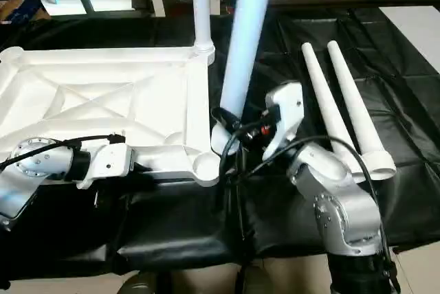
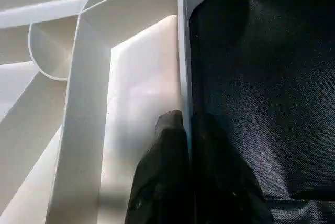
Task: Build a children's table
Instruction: Pick table leg
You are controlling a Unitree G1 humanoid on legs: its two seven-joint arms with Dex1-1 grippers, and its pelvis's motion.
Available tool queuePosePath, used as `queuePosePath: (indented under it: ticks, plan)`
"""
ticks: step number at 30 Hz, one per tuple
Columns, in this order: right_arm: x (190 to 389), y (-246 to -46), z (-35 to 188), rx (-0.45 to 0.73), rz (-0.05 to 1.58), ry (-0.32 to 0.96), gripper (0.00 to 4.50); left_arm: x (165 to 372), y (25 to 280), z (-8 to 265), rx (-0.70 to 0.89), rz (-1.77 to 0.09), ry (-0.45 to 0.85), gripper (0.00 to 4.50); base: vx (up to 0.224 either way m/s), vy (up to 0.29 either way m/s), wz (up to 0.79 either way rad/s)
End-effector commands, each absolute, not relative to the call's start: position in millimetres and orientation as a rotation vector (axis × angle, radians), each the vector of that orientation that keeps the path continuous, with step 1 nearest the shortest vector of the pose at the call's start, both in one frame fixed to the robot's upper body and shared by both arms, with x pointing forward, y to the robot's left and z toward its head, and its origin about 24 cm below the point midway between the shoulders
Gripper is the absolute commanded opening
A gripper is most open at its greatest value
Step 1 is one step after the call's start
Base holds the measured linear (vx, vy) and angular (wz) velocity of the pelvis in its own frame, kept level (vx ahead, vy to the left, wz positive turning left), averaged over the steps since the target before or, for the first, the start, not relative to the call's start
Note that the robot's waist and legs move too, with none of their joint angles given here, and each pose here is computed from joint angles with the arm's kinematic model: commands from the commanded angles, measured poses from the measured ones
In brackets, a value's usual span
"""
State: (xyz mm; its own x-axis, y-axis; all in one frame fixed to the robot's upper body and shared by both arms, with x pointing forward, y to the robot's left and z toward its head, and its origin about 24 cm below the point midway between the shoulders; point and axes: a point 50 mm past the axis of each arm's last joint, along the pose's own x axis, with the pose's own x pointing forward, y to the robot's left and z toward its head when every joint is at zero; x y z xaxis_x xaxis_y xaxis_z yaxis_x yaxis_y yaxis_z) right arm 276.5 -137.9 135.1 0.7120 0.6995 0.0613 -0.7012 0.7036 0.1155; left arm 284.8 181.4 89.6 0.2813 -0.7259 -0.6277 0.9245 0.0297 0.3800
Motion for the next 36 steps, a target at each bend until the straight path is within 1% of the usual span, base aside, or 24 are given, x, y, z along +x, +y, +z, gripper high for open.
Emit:
queuePosePath:
  ticks: [1, 2, 3, 4, 6, 7, 8, 12, 18, 21, 23, 25, 27, 36]
  plan:
    - [276.2, -142.1, 138.6, 0.145, 0.777, -0.026, 1.87, 282.8, 178.6, 84.2, 0.836, -1.265, 0.277, 0.01, 0.000, 0.000, 0.00]
    - [276.5, -142.9, 139.0, 0.145, 0.775, -0.027, 1.87, 282.6, 177.9, 85.3, 0.829, -1.262, 0.270, 0.01, 0.000, 0.000, 0.00]
    - [277.0, -144.2, 139.8, 0.145, 0.771, -0.029, 1.87, 281.6, 177.4, 86.6, 0.804, -1.267, 0.275, 0.32, 0.000, 0.000, 0.00]
    - [277.5, -145.8, 140.9, 0.143, 0.765, -0.031, 1.87, 280.2, 175.6, 89.1, 0.769, -1.271, 0.268, 0.32, 0.000, 0.000, 0.00]
    - [278.5, -149.0, 143.0, 0.135, 0.755, -0.034, 1.87, 277.5, 167.7, 96.8, 0.706, -1.286, 0.213, 0.32, 0.000, 0.000, 0.00]
    - [278.5, -149.0, 143.0, 0.135, 0.755, -0.034, 1.87, 277.5, 167.7, 96.8, 0.706, -1.286, 0.213, 0.55, 0.000, 0.000, 0.00]
    - [279.2, -150.6, 144.3, 0.130, 0.752, -0.036, 1.87, 277.7, 161.0, 101.2, 0.711, -1.283, 0.153, 0.73, 0.000, 0.000, 0.00]
    - [280.0, -151.3, 145.0, 0.126, 0.751, -0.038, 1.87, 278.5, 158.4, 99.6, 0.737, -1.286, 0.145, 0.80, 0.000, 0.000, 0.00]
    - [280.4, -152.6, 146.7, 0.116, 0.754, -0.040, 1.87, 280.0, 162.7, 90.3, 0.790, -1.283, 0.189, 0.80, 0.000, 0.000, 0.00]
    - [279.4, -152.9, 146.5, 0.113, 0.755, -0.040, 1.87, 278.9, 158.9, 90.4, 0.762, -1.290, 0.188, 0.80, 0.000, 0.000, 0.00]
    - [278.8, -152.8, 146.2, 0.113, 0.755, -0.039, 1.87, 277.8, 155.8, 90.1, 0.741, -1.298, 0.188, 1.08, 0.000, 0.000, 0.00]
    - [278.4, -152.4, 145.8, 0.112, 0.755, -0.039, 1.87, 276.5, 153.0, 89.3, 0.723, -1.307, 0.191, 1.08, 0.000, 0.000, 0.00]
    - [277.4, -151.0, 145.6, 0.114, 0.756, -0.040, 1.87, 277.5, 149.5, 87.1, 0.742, -1.294, 0.173, 1.27, 0.000, 0.000, 0.00]
    - [276.2, -149.5, 144.9, 0.111, 0.764, -0.036, 1.87, 279.2, 143.8, 80.9, 0.755, -1.292, 0.168, 1.27, 0.000, 0.000, 0.00]
